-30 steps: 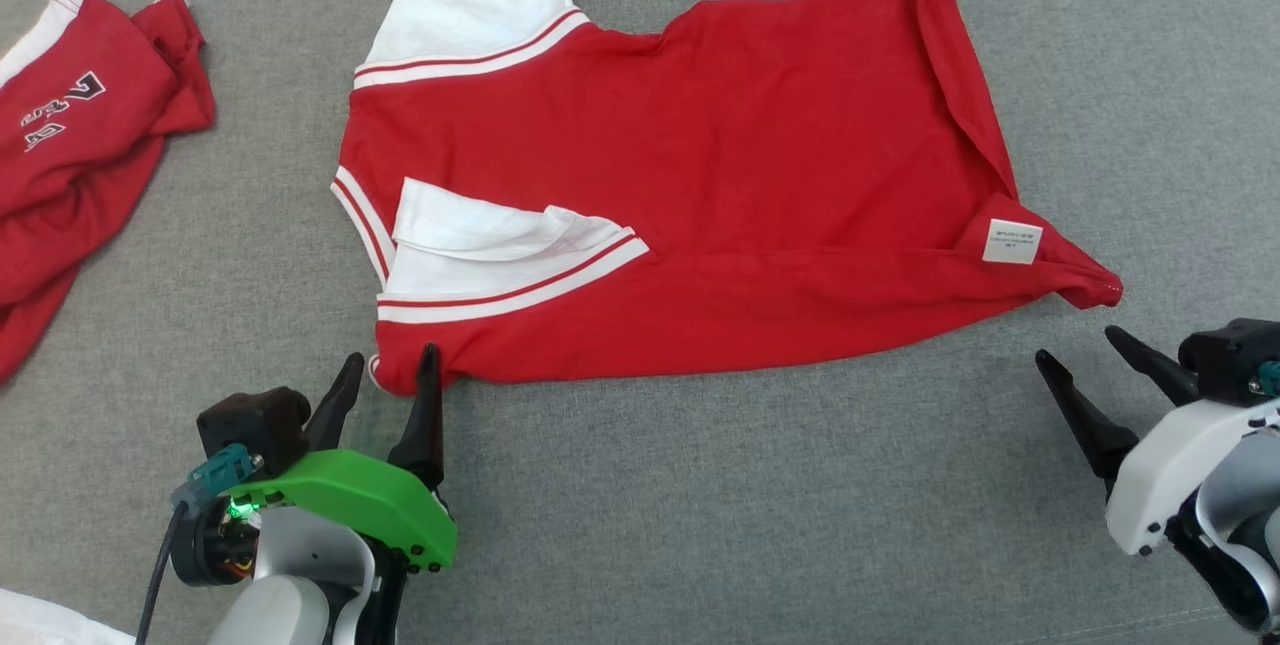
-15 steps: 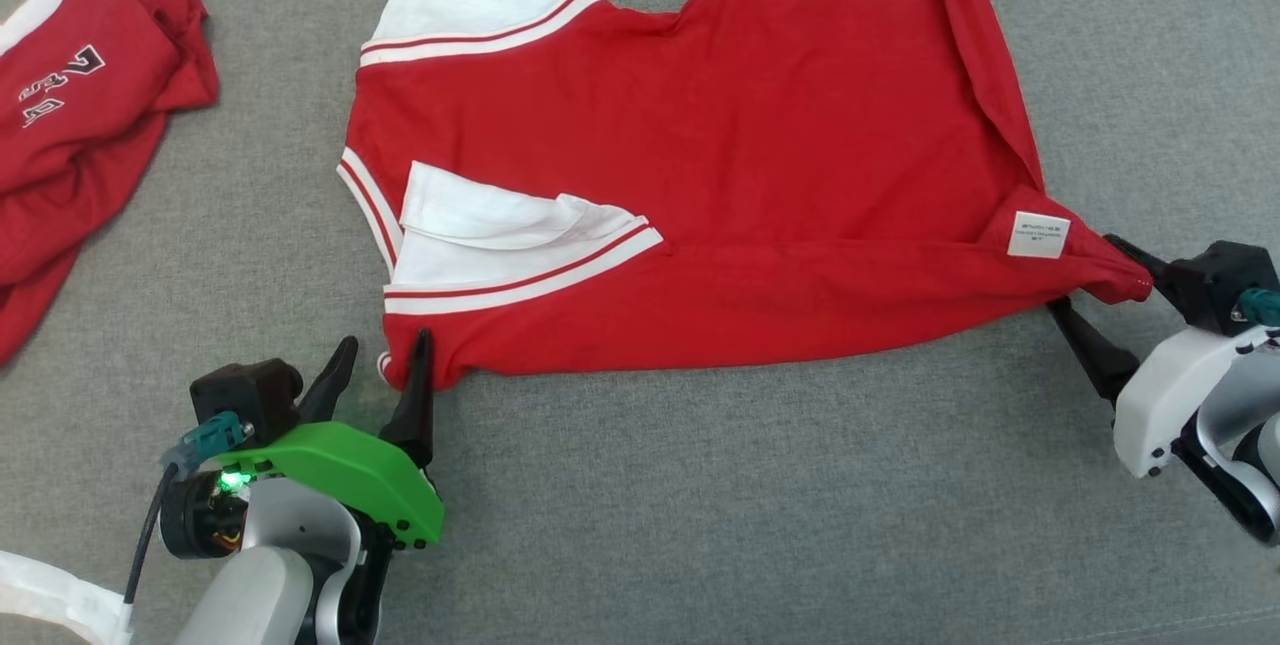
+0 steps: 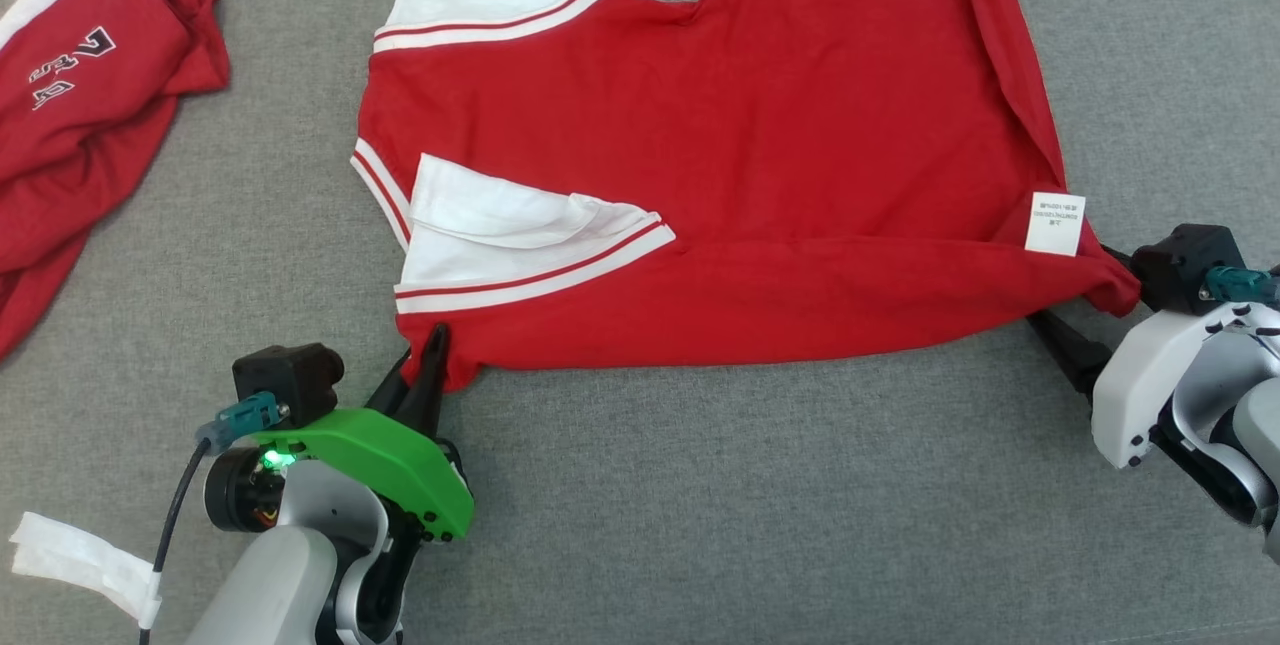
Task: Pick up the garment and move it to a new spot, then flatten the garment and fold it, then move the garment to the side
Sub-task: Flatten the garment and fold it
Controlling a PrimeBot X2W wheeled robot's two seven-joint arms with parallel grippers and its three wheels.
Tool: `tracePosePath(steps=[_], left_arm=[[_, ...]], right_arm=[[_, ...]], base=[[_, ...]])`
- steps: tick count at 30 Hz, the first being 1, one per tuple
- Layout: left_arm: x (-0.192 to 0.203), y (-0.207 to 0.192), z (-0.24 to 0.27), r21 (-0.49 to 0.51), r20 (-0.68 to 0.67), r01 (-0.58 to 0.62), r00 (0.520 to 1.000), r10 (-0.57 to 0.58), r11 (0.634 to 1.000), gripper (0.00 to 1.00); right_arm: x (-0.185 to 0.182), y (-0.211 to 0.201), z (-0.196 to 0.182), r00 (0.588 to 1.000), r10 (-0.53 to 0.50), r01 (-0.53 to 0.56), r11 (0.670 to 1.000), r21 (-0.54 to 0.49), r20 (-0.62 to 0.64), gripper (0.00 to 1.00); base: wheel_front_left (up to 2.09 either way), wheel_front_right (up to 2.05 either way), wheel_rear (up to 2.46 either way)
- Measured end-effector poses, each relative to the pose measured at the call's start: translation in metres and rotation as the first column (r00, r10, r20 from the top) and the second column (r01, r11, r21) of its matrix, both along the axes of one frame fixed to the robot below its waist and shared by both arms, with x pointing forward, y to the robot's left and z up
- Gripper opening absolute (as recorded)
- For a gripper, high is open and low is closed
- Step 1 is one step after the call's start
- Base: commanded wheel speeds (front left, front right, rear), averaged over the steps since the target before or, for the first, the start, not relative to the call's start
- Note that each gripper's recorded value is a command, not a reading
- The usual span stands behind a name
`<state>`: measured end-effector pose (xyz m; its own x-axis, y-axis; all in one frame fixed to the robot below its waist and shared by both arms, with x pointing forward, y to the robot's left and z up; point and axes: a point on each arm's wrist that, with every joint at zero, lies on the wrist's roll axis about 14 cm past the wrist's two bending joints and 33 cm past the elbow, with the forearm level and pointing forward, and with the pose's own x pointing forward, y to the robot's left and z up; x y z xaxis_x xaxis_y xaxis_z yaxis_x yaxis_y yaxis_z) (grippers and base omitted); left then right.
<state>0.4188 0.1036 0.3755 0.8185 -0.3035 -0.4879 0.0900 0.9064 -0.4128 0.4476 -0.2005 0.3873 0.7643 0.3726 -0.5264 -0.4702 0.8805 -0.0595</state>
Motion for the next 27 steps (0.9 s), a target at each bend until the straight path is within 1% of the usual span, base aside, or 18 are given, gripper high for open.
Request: tracePosePath(steps=[1,2,3,4,5,8,14,18,20,27], left_arm=[[0.000,0.000,0.000,-0.004,0.000,0.001,1.000,-0.001,1.000,0.00],[0.000,0.000,0.000,-0.008,0.001,0.001,1.000,-0.001,1.000,0.00],[0.000,0.001,0.001,-0.018,0.003,-0.003,1.000,0.003,1.000,0.00],[0.001,0.001,0.002,-0.029,0.005,-0.009,1.000,0.009,1.000,0.00],[0.001,0.002,0.003,-0.034,0.005,-0.013,1.000,0.013,0.999,0.00],[0.001,0.003,0.006,-0.049,0.011,-0.016,1.000,0.017,0.999,0.00],[-0.008,0.003,0.015,-0.069,0.022,-0.012,1.000,0.014,0.998,0.00],[-0.019,-0.001,0.025,-0.103,0.026,0.003,1.000,0.000,0.995,0.00],[-0.026,-0.001,0.031,-0.105,0.033,0.010,0.999,-0.007,0.994,0.00],[-0.050,-0.004,0.048,-0.124,0.044,0.015,0.999,-0.009,0.992,0.00]], right_arm=[[0.000,0.002,-0.001,1.000,-0.001,0.001,1.000,0.011,-0.011,0.41],[-0.001,0.002,-0.002,1.000,-0.002,0.002,1.000,0.021,-0.024,0.26],[-0.003,0.002,-0.003,0.999,0.000,0.001,1.000,0.023,-0.039,0.18],[-0.005,0.001,-0.003,0.999,0.002,-0.001,1.000,0.022,-0.052,0.02],[-0.008,-0.001,-0.003,0.998,0.002,0.000,1.000,0.023,-0.068,0.00],[-0.016,-0.006,-0.002,0.994,0.005,-0.003,1.000,0.019,-0.109,0.00],[-0.029,-0.015,0.015,0.991,0.018,-0.014,1.000,0.026,-0.133,0.00],[-0.048,-0.029,0.017,0.978,-0.009,0.015,1.000,0.027,-0.207,0.00],[-0.056,-0.033,0.020,0.970,-0.028,0.042,0.998,0.053,-0.242,0.00],[-0.077,-0.043,0.036,0.954,-0.050,0.079,0.993,0.091,-0.295,0.00]], base=[[0.00,0.00,0.00],[0.00,0.00,0.00],[0.00,0.00,0.00],[0.00,0.00,0.00],[0.00,0.00,0.00],[0.00,0.00,0.00],[0.00,0.00,0.00],[0.00,0.00,0.00],[0.00,0.00,0.00],[0.00,0.00,0.00]])
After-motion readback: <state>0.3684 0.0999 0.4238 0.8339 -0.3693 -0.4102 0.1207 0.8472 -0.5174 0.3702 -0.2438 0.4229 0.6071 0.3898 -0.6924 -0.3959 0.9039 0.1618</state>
